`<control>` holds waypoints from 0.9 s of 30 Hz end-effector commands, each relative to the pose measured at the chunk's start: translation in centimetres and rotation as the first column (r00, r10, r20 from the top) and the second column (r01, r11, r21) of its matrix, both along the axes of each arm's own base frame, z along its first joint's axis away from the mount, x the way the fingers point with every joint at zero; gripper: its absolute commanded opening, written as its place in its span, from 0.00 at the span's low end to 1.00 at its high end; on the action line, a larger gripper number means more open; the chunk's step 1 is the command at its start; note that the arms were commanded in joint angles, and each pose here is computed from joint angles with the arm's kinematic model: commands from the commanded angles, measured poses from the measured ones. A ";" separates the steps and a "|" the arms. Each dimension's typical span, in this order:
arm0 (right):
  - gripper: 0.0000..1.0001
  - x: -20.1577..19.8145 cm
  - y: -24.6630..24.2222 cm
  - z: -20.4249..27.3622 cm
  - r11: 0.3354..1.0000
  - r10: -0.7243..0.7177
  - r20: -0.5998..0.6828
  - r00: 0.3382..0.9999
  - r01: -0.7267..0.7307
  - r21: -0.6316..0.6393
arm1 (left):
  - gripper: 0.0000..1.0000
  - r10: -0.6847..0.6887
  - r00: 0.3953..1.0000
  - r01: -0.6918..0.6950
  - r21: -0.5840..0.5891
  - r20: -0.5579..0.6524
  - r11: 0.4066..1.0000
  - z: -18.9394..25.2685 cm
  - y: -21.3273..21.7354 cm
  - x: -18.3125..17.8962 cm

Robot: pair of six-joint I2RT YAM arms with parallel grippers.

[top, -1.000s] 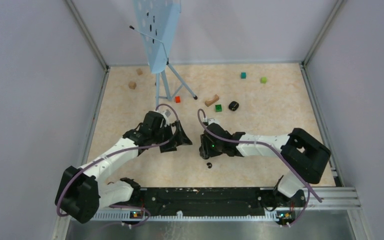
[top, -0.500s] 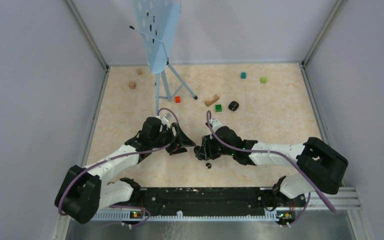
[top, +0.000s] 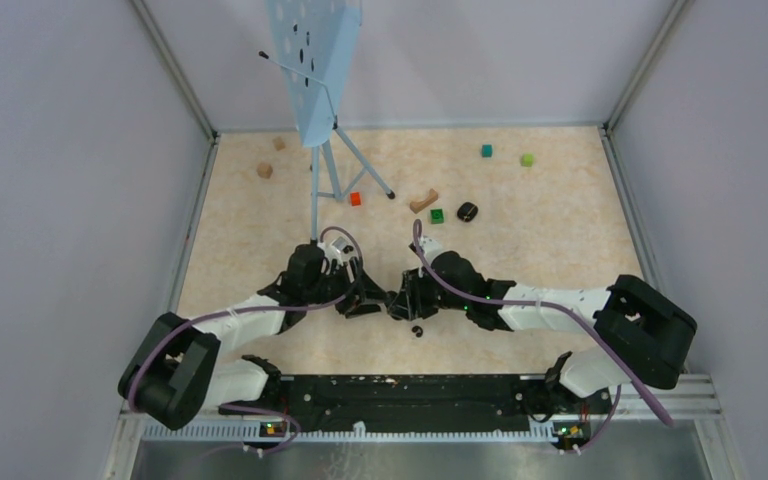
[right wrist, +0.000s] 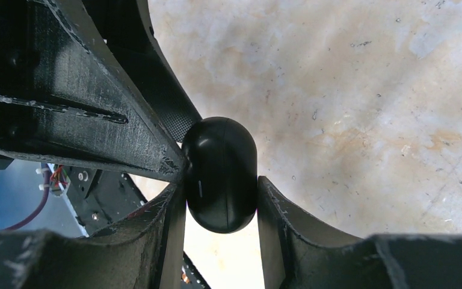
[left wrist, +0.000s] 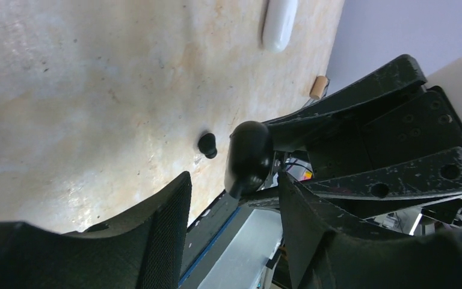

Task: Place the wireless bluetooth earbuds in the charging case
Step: Pass from the right arm to the left

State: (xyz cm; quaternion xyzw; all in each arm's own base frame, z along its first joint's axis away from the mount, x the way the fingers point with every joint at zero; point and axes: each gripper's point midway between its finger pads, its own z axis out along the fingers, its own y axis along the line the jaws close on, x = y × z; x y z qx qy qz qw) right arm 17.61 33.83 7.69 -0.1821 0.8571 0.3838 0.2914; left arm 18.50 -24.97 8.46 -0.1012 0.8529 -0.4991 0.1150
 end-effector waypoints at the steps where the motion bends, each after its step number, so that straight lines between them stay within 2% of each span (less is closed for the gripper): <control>1: 0.31 0.1 1.9 3.2 0.995 0.034 0.046 0.998 -0.038 0.097 | 0.60 -0.016 0.998 0.021 -0.077 0.065 0.997 1.5 -0.8 0.6; 9: 0.31 0.0 2.6 4.0 0.994 0.038 0.055 0.998 -0.043 0.096 | 0.45 -0.033 0.996 0.043 -0.128 0.077 0.991 2.2 -1.0 0.0; 14: 0.33 -0.3 2.8 3.8 0.994 0.030 0.030 0.999 -0.033 0.107 | 0.27 -0.046 0.995 0.057 -0.127 0.087 0.990 2.5 -1.0 -0.2; 15: 0.35 -0.4 2.9 3.7 0.993 0.028 0.023 0.999 -0.031 0.111 | 0.25 -0.048 0.995 0.059 -0.130 0.087 0.990 2.5 -1.0 -0.2; 18: 0.54 -0.3 2.9 3.9 0.992 0.010 0.005 1.000 -0.010 0.123 | 0.17 -0.048 0.994 0.061 -0.137 0.101 0.989 3.0 -1.0 -0.3; 20: 0.62 -0.2 3.0 4.4 0.992 0.006 -0.001 1.000 -0.006 0.124 | 0.14 -0.052 0.992 0.068 -0.134 0.116 0.989 3.2 -1.0 -0.2; 24: 0.68 -0.4 2.7 5.9 0.991 0.020 -0.011 1.000 -0.019 0.130 | 0.01 -0.107 0.980 0.131 -0.140 0.168 0.981 4.2 -1.1 -0.2; 27: 0.69 -0.4 1.9 7.7 0.978 0.028 -0.026 0.999 -0.022 0.207 | 0.00 -0.185 0.957 0.223 -0.158 0.224 0.962 5.3 -1.3 -0.4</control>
